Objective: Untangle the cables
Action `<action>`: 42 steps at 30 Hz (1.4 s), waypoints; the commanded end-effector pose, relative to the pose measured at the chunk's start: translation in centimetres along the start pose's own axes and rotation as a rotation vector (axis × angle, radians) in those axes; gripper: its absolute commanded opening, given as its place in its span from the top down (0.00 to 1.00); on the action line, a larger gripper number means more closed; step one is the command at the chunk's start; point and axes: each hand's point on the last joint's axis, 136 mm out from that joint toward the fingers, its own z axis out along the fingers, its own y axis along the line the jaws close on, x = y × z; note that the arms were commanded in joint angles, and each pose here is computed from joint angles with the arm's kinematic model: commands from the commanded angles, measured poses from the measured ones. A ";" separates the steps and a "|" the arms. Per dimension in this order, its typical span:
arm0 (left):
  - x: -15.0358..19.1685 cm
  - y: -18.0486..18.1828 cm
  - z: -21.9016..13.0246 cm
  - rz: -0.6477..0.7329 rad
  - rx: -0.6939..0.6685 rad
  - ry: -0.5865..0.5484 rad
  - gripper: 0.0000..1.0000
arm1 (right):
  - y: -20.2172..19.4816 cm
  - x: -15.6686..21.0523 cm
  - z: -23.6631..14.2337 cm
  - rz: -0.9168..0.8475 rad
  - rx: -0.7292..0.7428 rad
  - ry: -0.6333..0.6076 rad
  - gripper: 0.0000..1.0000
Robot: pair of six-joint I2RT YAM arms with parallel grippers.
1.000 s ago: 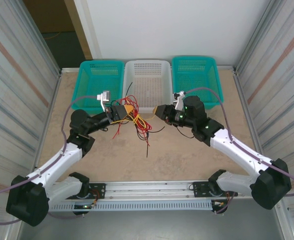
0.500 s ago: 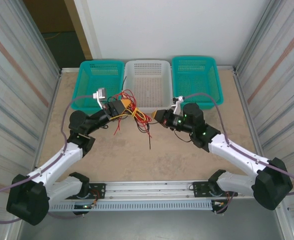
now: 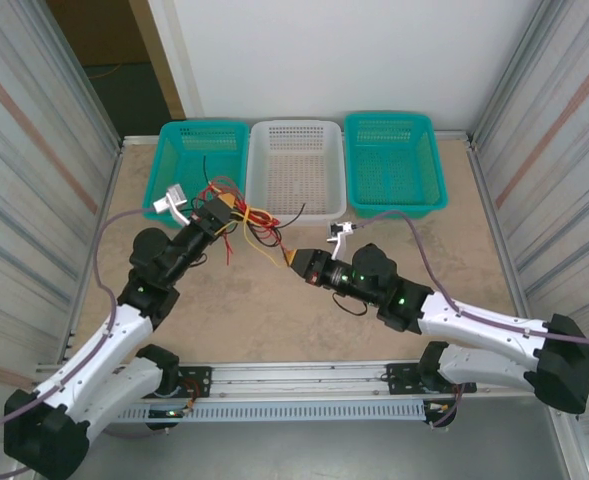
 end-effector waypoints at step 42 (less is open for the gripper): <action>-1.8 -6.3 -1.7 -0.024 0.288 0.073 1.00 | -13.9 -10.8 -11.2 0.164 0.525 -0.223 1.00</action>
